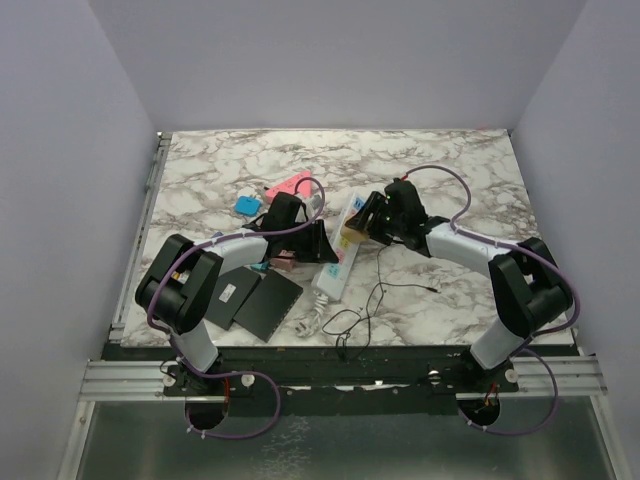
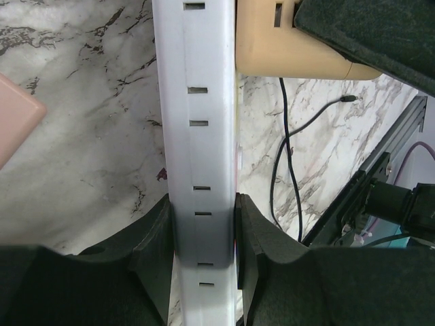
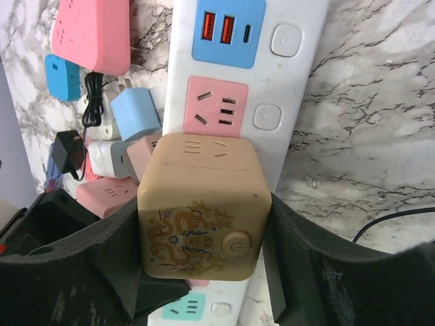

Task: Pull the plug off the socket
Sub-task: Remove the plug from the socket.

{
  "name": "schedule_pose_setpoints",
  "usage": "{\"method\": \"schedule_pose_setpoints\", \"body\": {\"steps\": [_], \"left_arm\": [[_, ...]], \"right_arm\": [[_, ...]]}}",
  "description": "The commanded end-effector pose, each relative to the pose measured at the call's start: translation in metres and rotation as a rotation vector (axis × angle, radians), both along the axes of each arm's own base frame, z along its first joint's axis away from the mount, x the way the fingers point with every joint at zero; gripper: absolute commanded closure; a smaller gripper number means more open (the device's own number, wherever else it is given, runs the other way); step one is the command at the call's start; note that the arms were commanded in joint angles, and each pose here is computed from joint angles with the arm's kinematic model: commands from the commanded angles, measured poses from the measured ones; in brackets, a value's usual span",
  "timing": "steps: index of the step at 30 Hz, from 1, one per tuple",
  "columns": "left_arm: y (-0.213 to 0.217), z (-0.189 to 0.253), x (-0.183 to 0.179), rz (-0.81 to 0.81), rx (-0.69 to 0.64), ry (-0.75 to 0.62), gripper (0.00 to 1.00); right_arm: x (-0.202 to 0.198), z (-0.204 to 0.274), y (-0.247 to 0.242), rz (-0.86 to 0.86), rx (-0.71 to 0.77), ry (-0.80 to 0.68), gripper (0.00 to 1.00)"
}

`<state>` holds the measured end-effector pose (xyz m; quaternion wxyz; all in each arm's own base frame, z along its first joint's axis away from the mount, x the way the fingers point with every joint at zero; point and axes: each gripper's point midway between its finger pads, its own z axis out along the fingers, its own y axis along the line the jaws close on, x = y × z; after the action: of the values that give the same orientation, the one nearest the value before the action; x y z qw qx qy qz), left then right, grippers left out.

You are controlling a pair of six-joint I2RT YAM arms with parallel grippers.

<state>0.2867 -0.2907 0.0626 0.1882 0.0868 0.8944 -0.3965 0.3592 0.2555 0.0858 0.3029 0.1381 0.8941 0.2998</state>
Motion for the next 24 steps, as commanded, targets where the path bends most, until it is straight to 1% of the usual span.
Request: {"method": "schedule_pose_setpoints", "body": {"steps": [1, 5, 13, 16, 24], "left_arm": [[0.016, -0.029, -0.008, -0.004, 0.107, 0.014, 1.00], [0.016, -0.030, -0.009, -0.010, 0.104, 0.021, 1.00], [0.014, -0.028, -0.010, -0.022, 0.105, 0.006, 1.00], [0.013, -0.029, -0.012, -0.031, 0.111, 0.008, 1.00], [0.000, -0.036, -0.028, -0.090, 0.131, 0.020, 1.00]], "right_arm": [[-0.038, -0.035, 0.000, 0.060, -0.094, 0.114, 1.00], [-0.029, -0.027, 0.000, 0.074, -0.120, 0.109, 1.00], [-0.018, -0.014, -0.011, 0.145, -0.099, 0.123, 1.00], [-0.014, -0.014, -0.020, 0.160, -0.108, 0.146, 1.00], [-0.001, -0.025, -0.047, 0.151, -0.060, 0.214, 1.00]]}}
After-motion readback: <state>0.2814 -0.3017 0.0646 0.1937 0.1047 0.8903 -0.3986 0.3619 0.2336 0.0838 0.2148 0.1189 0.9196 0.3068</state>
